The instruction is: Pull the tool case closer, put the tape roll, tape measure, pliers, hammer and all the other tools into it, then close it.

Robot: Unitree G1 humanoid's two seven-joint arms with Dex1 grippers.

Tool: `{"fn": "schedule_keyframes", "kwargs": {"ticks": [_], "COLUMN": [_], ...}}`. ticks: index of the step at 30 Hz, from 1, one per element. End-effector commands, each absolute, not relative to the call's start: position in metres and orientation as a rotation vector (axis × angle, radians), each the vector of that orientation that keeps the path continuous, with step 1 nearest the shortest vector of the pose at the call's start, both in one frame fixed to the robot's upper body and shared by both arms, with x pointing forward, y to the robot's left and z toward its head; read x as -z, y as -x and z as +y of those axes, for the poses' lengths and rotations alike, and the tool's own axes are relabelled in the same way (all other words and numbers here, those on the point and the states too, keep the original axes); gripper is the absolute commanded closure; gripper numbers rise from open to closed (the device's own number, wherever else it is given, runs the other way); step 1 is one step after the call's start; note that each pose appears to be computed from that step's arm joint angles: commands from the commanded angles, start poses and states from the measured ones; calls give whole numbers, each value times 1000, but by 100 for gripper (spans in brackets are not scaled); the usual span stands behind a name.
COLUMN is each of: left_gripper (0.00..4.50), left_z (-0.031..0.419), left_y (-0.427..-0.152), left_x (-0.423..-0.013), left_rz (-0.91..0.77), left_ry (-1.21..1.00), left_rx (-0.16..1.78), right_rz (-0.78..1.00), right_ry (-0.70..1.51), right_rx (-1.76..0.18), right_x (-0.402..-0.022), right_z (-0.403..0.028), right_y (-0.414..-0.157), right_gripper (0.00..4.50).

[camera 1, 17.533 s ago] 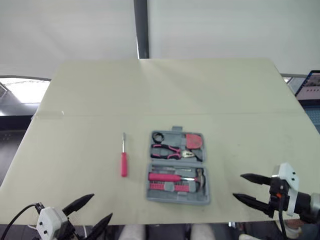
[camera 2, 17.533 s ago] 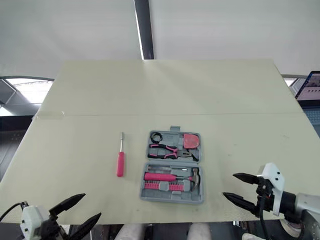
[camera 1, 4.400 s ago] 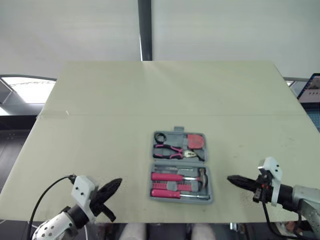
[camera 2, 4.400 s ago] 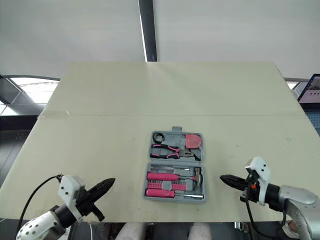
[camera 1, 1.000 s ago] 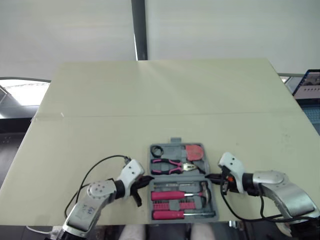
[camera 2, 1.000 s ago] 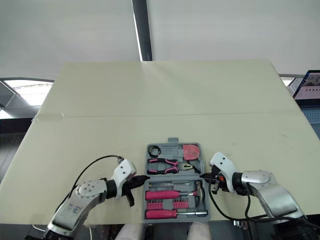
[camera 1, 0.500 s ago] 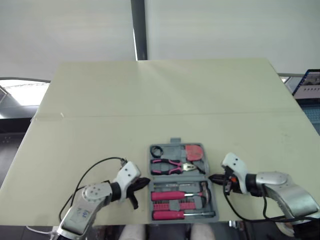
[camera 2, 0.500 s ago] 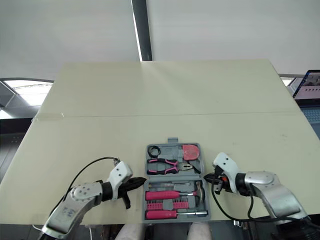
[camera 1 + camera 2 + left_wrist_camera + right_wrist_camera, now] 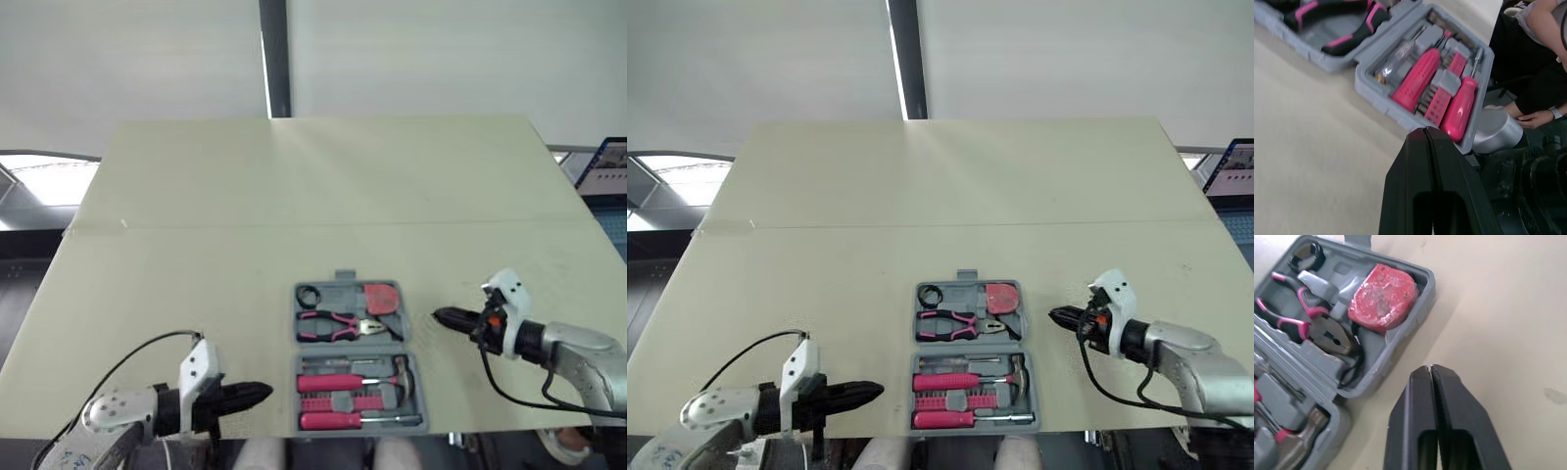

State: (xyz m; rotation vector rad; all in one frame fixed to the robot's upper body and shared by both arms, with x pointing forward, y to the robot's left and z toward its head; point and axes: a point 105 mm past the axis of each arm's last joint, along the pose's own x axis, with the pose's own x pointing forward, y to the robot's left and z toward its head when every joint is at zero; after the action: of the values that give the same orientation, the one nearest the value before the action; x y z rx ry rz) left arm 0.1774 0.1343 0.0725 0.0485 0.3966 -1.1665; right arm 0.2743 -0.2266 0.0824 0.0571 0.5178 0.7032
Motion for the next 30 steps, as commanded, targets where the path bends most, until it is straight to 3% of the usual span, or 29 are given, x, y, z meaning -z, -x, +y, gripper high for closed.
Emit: {"fn": "schedule_keyframes", "kwargs": {"ticks": [1,3,6,16,23,30], "left_gripper": [450,450,450,450,450,450], "left_z": [108,97,87,68,61,62], "left_y": [-178,-181,-183,-189,-188,-187], "left_x": [-74,-65,-54,-31,-30,-27], "left_rz": [341,337,344,340,366,406], "left_ry": [-95,-118,-138,-241,-213,-179], "left_rx": [1234,1255,1276,1336,1341,1336], "right_rz": [495,507,538,612,705,736], "right_ry": [-141,-180,-255,-453,-517,-544], "right_rx": [-711,-696,-674,-692,-744,-762], "right_x": [-93,-95,-98,-112,-101,-83], "right_z": [-224,-222,-221,-215,-207,-194], "right_y": [-279,-283,-292,-320,-316,-332], "right_gripper": [228,120,8,8,8,8]}}
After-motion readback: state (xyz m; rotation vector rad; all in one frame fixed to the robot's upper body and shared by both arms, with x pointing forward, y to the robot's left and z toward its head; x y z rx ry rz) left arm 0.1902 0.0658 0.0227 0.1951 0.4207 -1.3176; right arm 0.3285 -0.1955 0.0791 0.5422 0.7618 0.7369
